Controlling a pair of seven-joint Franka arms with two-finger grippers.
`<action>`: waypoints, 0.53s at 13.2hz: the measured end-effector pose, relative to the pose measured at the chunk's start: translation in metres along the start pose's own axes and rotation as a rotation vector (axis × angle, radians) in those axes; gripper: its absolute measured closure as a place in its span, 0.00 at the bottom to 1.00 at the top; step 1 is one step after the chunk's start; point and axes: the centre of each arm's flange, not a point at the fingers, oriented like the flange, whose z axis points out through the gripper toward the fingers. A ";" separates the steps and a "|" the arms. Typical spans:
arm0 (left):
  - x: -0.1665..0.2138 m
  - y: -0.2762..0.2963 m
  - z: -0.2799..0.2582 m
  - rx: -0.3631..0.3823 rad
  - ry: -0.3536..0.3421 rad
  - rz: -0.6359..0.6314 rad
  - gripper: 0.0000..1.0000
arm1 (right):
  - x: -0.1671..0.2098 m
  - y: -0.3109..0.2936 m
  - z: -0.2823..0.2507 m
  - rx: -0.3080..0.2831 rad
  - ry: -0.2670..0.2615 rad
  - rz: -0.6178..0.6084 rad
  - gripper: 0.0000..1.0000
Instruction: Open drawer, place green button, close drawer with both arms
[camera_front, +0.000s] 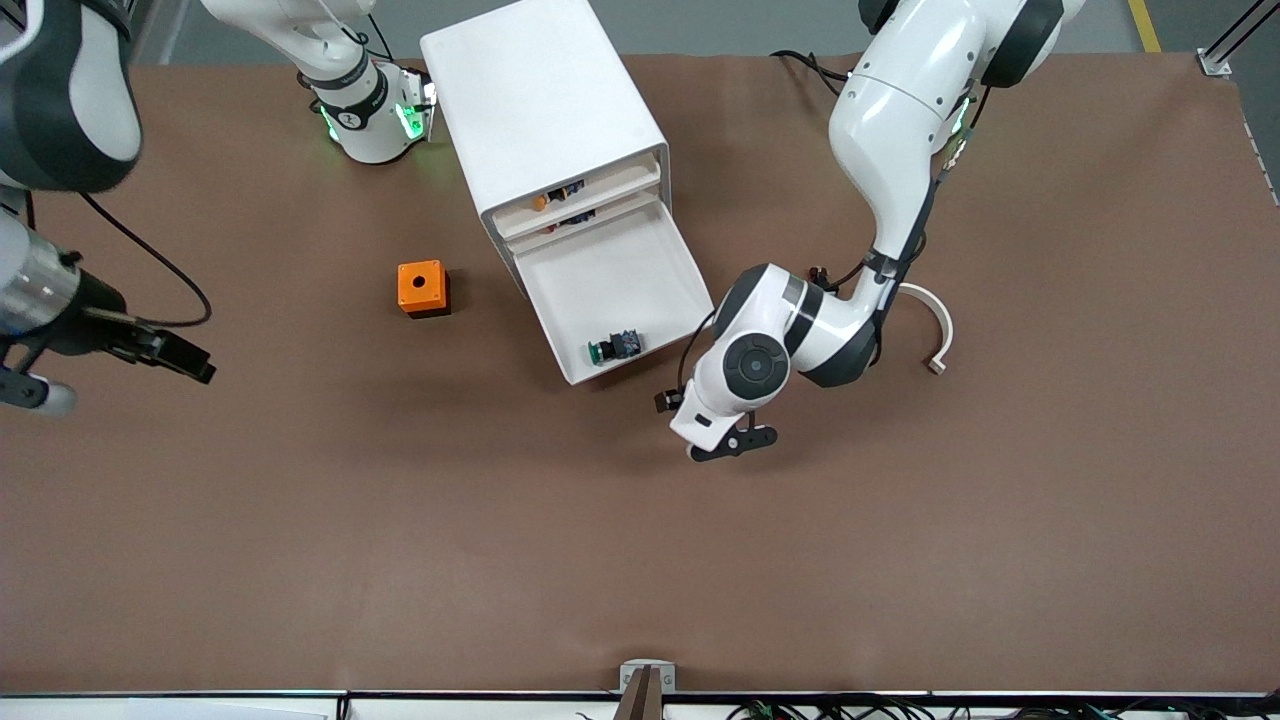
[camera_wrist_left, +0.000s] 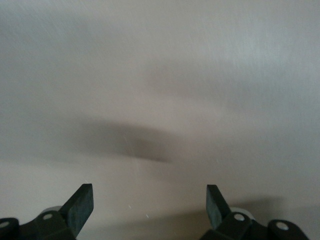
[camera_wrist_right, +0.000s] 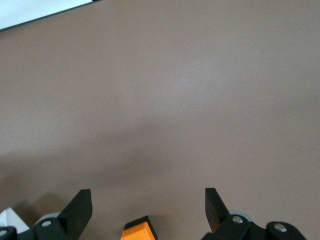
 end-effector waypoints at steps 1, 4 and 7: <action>-0.006 0.003 0.006 -0.002 -0.018 -0.004 0.00 | -0.008 0.003 -0.013 0.004 0.008 -0.027 0.00; -0.024 0.013 0.016 -0.002 -0.048 -0.038 0.00 | -0.033 0.013 -0.036 0.015 0.028 -0.055 0.00; -0.045 0.028 0.023 0.009 -0.055 -0.062 0.00 | -0.059 0.022 -0.054 0.024 0.045 -0.090 0.00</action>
